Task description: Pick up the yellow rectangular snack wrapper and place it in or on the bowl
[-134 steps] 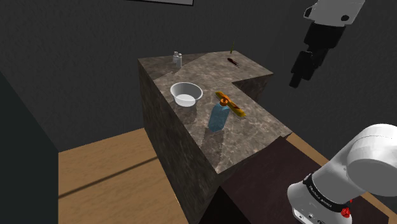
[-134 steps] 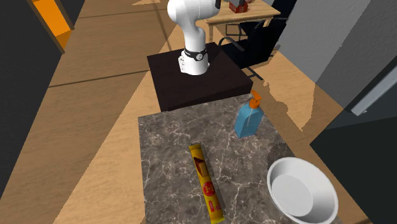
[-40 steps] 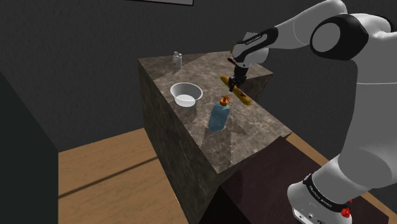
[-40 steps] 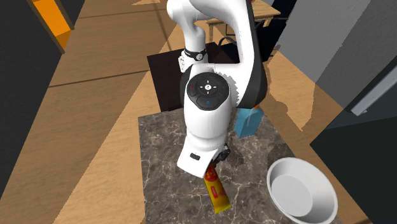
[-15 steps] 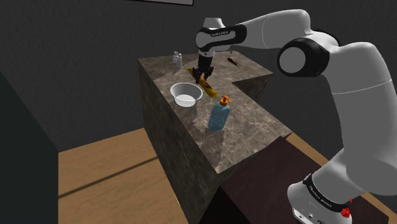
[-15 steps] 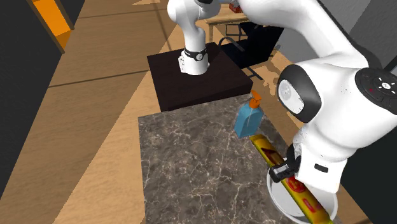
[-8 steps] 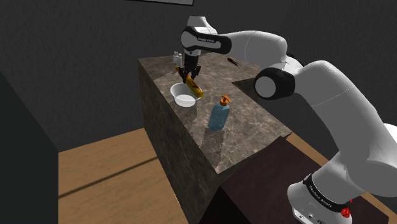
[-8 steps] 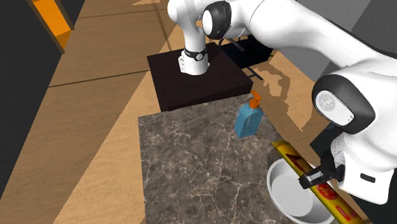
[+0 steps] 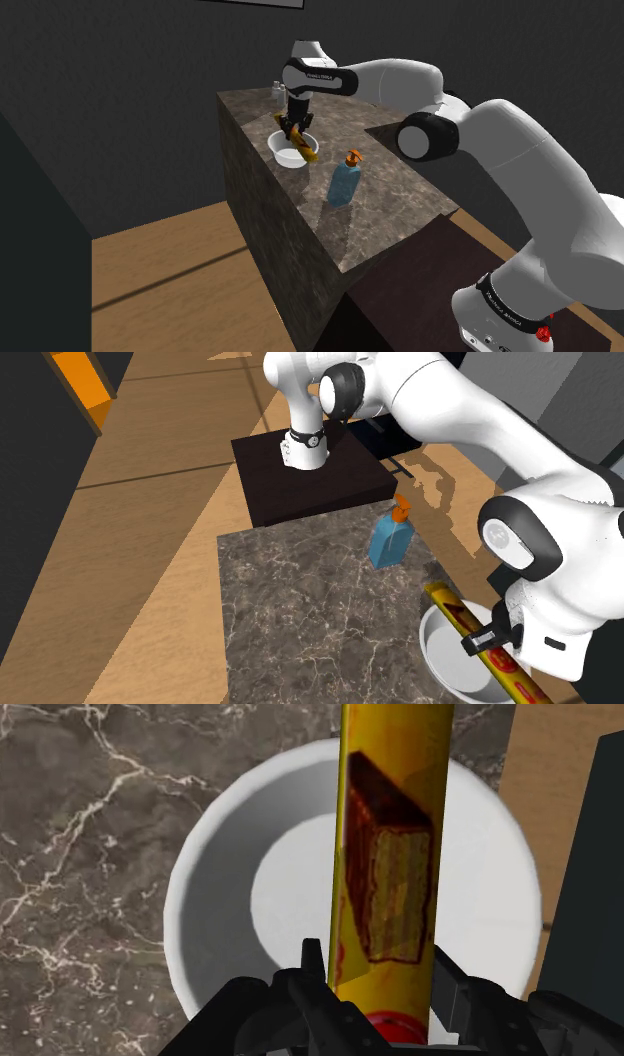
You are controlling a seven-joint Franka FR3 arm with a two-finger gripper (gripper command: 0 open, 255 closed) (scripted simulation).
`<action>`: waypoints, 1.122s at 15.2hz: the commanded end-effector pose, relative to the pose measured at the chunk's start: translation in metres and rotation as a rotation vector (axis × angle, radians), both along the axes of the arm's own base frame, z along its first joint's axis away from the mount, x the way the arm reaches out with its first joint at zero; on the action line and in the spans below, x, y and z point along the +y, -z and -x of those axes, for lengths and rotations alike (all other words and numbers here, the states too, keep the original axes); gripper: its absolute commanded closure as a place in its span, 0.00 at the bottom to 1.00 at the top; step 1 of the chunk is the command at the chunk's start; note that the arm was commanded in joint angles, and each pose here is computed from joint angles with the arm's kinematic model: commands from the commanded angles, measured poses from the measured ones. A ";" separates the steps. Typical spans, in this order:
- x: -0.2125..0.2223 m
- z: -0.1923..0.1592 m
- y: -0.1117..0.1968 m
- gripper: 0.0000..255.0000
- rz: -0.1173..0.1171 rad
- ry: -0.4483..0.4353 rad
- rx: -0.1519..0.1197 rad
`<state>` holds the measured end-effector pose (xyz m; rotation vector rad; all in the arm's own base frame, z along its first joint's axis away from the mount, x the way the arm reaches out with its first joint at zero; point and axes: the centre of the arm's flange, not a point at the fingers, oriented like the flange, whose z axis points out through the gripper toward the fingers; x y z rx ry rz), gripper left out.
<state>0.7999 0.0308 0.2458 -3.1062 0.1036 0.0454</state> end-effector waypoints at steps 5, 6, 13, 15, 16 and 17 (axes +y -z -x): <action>0.000 0.000 0.023 1.00 0.000 0.000 -0.002; 0.000 0.000 0.023 1.00 0.000 0.000 -0.002; 0.000 0.000 0.023 0.00 0.000 0.000 -0.002; 0.000 0.000 0.023 0.00 0.000 0.000 -0.002; 0.000 0.000 0.023 0.00 0.000 0.000 -0.002; 0.000 0.000 0.023 0.00 0.000 0.000 -0.002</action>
